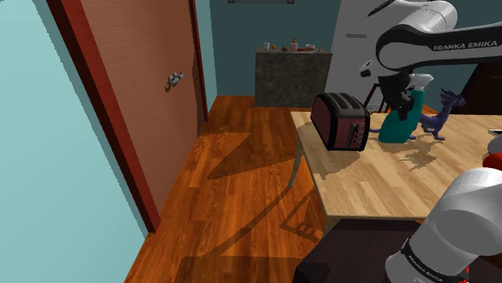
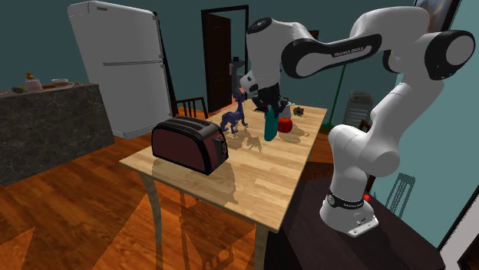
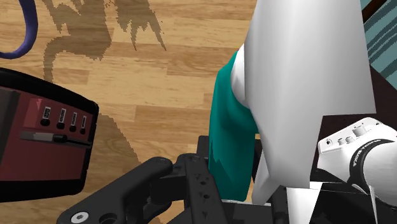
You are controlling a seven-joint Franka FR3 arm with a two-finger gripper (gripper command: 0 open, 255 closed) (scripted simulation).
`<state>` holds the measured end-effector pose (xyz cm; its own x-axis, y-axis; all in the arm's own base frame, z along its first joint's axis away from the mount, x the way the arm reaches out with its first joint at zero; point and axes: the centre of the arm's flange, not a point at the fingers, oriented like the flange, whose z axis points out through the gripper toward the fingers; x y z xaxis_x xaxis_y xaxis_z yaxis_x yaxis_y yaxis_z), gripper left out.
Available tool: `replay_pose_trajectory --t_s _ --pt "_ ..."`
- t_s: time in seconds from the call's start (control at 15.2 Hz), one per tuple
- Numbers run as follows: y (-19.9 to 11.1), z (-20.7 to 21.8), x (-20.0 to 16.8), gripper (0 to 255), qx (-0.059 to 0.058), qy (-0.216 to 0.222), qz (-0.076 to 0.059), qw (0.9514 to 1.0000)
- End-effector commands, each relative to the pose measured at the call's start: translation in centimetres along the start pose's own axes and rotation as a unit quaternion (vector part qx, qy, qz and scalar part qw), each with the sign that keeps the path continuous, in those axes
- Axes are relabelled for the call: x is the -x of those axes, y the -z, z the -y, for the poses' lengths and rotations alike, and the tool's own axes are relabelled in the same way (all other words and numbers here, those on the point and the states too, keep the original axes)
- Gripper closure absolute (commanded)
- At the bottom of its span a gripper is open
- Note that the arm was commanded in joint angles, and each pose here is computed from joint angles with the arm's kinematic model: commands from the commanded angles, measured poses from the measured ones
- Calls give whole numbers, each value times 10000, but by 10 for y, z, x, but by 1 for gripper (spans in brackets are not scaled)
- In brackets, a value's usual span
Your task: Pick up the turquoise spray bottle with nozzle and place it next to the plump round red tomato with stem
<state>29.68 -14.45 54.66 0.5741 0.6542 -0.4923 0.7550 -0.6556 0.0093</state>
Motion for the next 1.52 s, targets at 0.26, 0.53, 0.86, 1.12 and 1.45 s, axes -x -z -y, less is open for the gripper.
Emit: replay_pose_trajectory --t_s 0.26,0.53,0.86,1.12,1.45 --pt "28 1 15 255 -1 1 0 10000" --pt "47 0 26 255 -1 1 0 10000" --pt "43 0 54 255 -1 1 0 10000" --pt "10 1 95 255 -1 1 0 10000" --pt "-31 1 147 255 -1 1 0 10000"
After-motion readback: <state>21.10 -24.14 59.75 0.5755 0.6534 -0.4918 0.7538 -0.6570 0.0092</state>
